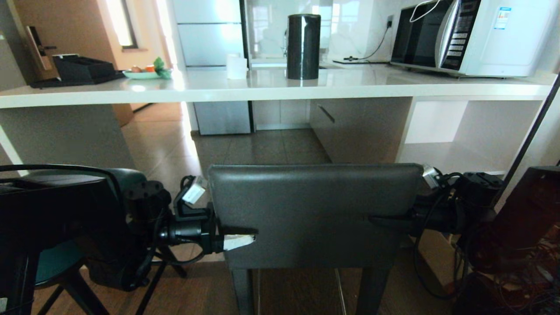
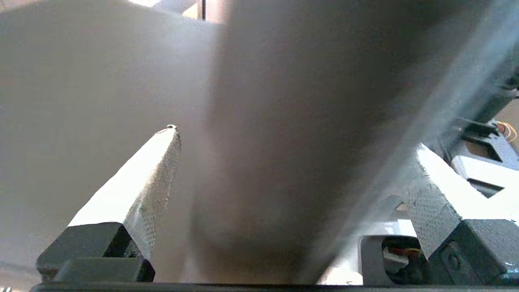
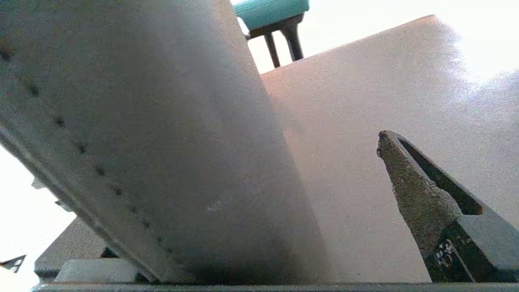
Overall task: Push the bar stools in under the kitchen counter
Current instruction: Pull the gray chair out from under the dining table
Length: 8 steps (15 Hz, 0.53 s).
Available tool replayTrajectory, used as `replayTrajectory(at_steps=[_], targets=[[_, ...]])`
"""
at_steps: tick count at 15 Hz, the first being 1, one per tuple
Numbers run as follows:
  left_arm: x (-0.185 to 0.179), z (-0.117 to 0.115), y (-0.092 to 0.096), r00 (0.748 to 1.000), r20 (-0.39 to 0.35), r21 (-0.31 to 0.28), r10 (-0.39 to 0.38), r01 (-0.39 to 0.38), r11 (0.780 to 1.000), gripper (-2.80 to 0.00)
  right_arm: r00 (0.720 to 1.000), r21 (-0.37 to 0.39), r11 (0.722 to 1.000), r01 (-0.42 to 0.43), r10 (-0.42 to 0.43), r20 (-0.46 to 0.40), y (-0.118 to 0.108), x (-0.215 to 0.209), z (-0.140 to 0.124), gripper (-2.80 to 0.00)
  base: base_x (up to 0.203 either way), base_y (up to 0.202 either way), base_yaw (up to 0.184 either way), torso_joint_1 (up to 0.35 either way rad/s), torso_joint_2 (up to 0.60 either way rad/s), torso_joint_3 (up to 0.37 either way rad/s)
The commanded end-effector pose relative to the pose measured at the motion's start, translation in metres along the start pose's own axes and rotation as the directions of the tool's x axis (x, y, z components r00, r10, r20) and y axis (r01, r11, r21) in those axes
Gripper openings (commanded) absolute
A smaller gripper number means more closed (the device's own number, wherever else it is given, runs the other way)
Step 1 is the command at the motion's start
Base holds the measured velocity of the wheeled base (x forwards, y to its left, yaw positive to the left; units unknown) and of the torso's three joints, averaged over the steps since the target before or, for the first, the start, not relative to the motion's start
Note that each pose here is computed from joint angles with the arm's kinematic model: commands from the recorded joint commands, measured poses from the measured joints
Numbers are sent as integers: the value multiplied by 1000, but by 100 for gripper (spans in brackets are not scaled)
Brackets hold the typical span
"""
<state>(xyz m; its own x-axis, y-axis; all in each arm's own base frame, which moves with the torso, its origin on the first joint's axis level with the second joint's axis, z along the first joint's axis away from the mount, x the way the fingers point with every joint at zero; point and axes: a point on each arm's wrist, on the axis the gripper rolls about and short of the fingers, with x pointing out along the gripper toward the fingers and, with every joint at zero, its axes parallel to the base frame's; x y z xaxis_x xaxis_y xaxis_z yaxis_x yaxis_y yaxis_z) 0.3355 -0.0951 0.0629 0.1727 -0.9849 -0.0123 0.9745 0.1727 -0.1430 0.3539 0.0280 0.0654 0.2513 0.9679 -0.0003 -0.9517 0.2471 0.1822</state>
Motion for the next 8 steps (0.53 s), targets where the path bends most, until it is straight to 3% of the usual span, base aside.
replayTrajectory(at_steps=[1, 4, 8], targets=[[3, 10, -7, 1000, 9, 24, -22, 22, 999, 0, 1000, 9, 1000, 4, -4, 0, -7, -1, -6, 0, 0, 0, 0, 0, 0, 0], [3, 13, -14, 999, 8, 21, -31, 30, 999, 0, 1000, 10, 1000, 0, 0, -2, -4, -2, -6, 0, 0, 0, 0, 0, 0, 0], [-12, 11, -12, 1000, 8, 6, 14, -14, 1000, 0, 999, 10, 999, -38, 38, -10, 22, -8, 6, 0, 0, 0, 0, 0, 0, 0]])
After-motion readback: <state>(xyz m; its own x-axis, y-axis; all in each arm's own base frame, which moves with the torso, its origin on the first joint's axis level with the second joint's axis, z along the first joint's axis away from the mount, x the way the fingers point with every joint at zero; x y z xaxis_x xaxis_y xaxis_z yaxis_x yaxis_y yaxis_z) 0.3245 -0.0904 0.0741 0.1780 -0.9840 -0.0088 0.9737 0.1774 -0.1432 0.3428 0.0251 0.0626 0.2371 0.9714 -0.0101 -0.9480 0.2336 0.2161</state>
